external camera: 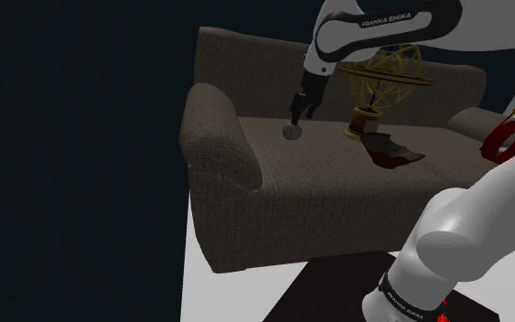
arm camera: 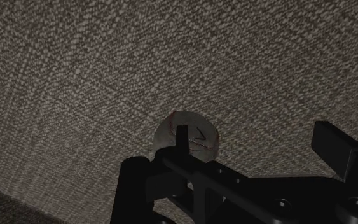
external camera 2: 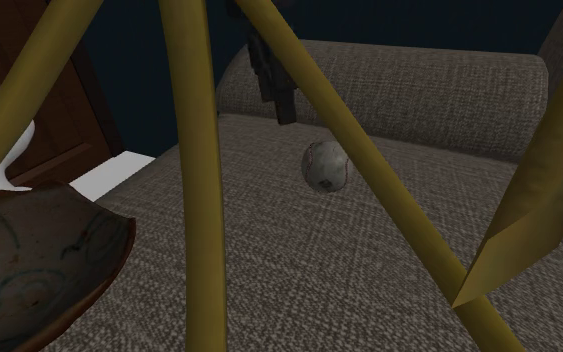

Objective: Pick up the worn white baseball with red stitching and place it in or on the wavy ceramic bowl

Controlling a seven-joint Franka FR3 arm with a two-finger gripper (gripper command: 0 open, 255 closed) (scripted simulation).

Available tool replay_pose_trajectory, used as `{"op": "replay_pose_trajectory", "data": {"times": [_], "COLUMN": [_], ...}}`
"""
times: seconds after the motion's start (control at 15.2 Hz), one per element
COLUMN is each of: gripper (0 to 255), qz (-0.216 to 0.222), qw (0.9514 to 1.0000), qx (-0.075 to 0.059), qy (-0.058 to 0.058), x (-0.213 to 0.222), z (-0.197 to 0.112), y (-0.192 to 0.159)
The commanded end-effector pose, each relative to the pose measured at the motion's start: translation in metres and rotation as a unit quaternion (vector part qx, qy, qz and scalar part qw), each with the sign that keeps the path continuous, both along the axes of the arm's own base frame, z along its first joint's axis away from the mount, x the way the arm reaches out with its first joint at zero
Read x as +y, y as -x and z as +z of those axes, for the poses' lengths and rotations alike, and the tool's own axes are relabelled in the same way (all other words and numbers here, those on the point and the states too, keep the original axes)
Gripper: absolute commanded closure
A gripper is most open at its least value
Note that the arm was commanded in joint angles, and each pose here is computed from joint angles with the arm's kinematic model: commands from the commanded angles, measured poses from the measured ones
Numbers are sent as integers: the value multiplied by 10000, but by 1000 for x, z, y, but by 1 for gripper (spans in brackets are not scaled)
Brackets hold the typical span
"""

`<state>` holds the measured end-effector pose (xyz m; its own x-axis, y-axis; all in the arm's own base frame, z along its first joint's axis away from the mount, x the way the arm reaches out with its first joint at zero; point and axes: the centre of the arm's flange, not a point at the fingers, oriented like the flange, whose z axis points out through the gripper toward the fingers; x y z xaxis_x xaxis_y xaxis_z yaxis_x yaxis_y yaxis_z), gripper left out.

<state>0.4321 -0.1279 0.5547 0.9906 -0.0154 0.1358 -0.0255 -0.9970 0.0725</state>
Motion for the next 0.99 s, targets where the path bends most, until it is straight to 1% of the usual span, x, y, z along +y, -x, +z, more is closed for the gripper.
{"op": "replay_pose_trajectory", "data": {"times": [0.0, 0.13, 0.2, 0.66, 0.92], "gripper": [0, 0, 0, 0, 0], "qz": [81, 155, 175, 175, 175], "qw": [9999, 9995, 9994, 9994, 9994], "qx": [37, 74, 85, 85, 85], "qy": [131, 254, 288, 288, 288], "x": [-17, -33, -37, -42, -42], "z": [-9, -18, -20, -57, -60], "y": [-18, -35, -39, -44, -44]}}
